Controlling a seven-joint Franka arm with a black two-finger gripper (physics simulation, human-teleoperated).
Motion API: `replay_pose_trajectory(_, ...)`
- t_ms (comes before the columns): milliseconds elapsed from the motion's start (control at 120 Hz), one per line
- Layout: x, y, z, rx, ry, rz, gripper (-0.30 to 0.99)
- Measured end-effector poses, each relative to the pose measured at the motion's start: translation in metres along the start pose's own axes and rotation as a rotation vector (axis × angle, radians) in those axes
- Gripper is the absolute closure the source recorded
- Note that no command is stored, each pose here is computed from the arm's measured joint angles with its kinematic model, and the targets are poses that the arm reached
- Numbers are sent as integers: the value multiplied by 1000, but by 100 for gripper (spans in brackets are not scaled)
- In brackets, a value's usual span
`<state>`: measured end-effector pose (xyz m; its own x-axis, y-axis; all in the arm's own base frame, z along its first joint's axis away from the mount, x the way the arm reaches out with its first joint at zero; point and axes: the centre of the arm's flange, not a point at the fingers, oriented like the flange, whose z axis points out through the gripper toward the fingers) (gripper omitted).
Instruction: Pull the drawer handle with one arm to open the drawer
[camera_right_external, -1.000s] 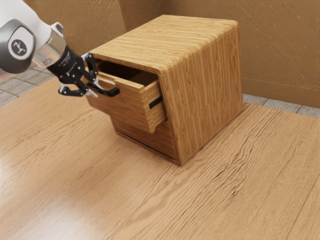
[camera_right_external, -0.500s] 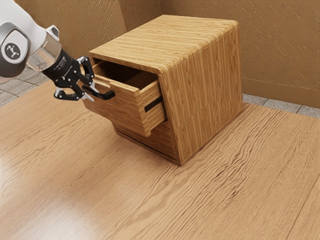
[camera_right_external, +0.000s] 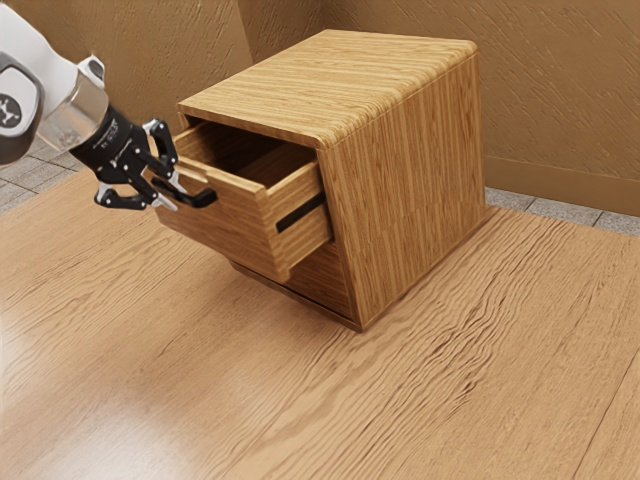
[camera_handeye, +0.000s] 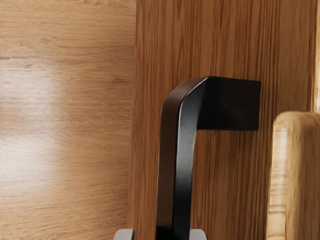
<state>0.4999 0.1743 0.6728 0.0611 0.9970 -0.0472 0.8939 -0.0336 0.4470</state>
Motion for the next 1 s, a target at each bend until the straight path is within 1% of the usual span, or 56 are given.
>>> replay_pose_trajectory(267,-3,-11,-5,4,5,1,63)
replay_pose_trajectory(442,6,-20,-11,2,14,-15,63)
replay_pose_trajectory(1000,0,-52,-25,-4,9,-31,63)
